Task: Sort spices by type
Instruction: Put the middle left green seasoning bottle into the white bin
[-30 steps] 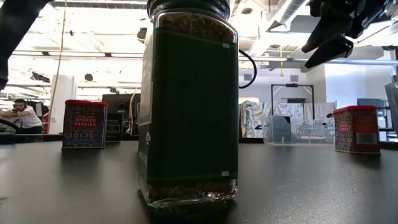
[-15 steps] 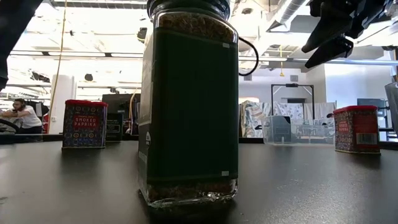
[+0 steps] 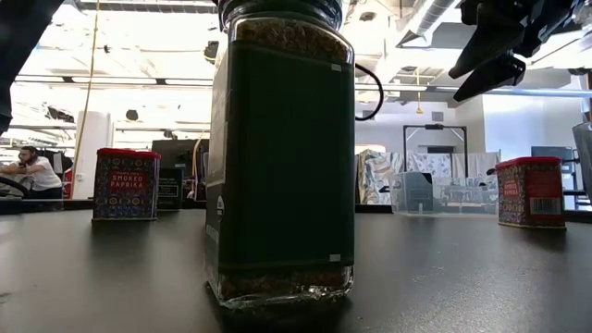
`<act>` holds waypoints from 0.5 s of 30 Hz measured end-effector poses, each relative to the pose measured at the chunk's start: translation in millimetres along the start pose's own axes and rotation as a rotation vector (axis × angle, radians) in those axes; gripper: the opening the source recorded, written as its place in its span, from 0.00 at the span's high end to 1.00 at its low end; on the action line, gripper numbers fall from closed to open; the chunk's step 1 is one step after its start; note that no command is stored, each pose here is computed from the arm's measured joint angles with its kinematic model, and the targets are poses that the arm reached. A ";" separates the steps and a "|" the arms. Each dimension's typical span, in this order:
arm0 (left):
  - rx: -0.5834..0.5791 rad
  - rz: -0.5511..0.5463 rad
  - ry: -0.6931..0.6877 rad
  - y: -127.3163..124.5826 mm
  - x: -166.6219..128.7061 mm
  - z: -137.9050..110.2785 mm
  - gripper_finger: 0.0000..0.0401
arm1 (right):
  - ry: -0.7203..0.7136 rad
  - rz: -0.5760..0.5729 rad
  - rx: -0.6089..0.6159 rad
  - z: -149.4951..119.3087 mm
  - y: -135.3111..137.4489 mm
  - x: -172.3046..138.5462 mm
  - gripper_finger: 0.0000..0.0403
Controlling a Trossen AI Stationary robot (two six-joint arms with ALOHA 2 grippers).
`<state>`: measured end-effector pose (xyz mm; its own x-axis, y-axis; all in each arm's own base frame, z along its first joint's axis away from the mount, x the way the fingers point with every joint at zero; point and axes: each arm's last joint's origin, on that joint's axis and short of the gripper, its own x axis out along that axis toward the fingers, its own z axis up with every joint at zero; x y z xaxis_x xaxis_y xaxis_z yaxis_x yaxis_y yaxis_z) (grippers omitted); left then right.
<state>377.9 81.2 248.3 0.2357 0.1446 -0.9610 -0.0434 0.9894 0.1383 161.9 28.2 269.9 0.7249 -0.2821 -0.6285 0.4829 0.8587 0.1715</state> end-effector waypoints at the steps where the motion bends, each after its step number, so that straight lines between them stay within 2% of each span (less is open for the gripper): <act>1: 0.008 0.010 -0.003 0.3 0.0 0.4 0.49 | 0.000 0.000 0.000 0.0 0.1 0.0 0.15; 8: 0.073 0.042 -0.001 1.3 -0.6 1.0 0.49 | 0.000 0.000 0.000 0.0 0.0 0.0 0.15; 15: 0.082 0.038 0.013 -1.3 -1.0 0.1 0.49 | 0.000 0.000 0.000 0.0 0.0 0.0 0.15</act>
<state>377.8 79.8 249.1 0.2231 0.1821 -0.9576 0.0280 0.9808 0.1931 161.9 28.2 269.9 0.7250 -0.2821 -0.6284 0.4829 0.8587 0.1717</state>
